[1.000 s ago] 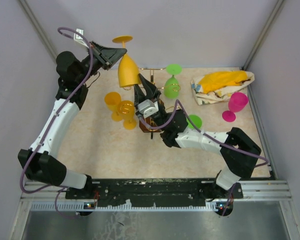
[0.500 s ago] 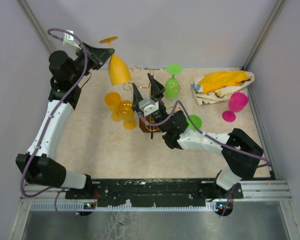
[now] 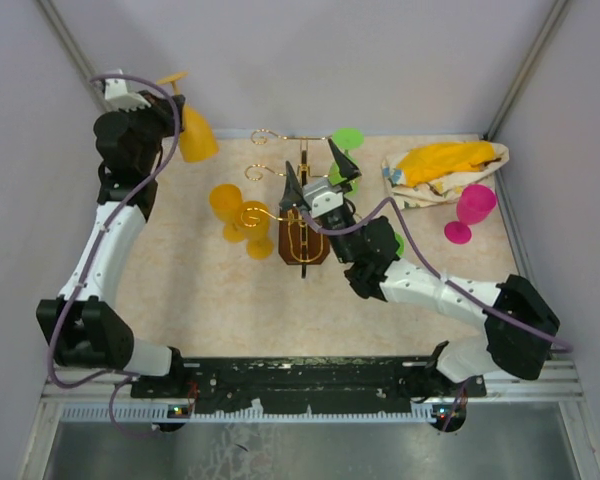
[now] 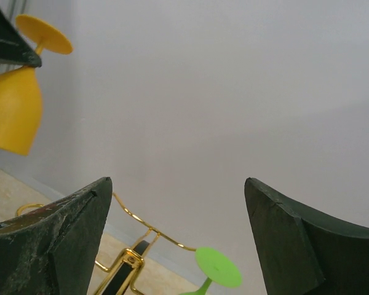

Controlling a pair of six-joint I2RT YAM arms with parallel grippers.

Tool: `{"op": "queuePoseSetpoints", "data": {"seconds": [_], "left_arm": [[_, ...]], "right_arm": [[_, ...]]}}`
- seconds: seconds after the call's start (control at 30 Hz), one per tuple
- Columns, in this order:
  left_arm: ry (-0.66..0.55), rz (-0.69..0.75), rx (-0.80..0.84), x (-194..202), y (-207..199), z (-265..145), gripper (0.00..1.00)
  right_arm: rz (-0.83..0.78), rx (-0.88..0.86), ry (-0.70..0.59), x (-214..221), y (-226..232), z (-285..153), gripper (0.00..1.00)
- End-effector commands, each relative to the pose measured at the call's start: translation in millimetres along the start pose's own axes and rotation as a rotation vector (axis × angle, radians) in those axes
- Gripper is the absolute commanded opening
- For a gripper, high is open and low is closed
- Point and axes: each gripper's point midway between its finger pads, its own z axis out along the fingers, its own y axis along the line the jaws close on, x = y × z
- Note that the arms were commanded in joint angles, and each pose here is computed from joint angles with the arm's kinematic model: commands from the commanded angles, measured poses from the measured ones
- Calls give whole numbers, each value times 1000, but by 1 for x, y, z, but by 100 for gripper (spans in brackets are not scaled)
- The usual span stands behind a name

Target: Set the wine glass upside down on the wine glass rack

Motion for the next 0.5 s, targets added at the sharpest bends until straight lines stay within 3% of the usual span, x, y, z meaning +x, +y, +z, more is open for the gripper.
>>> {"op": "queuePoseSetpoints", "data": {"seconds": [0.0,0.47], "left_arm": [[-76,176,-43,17,33,9,0],[-133,347,130,67,33,13,0]], "right_arm": [[27,67,31,-2,-29,-6,88],[-11,90,76,11,-47,-10,88]]}}
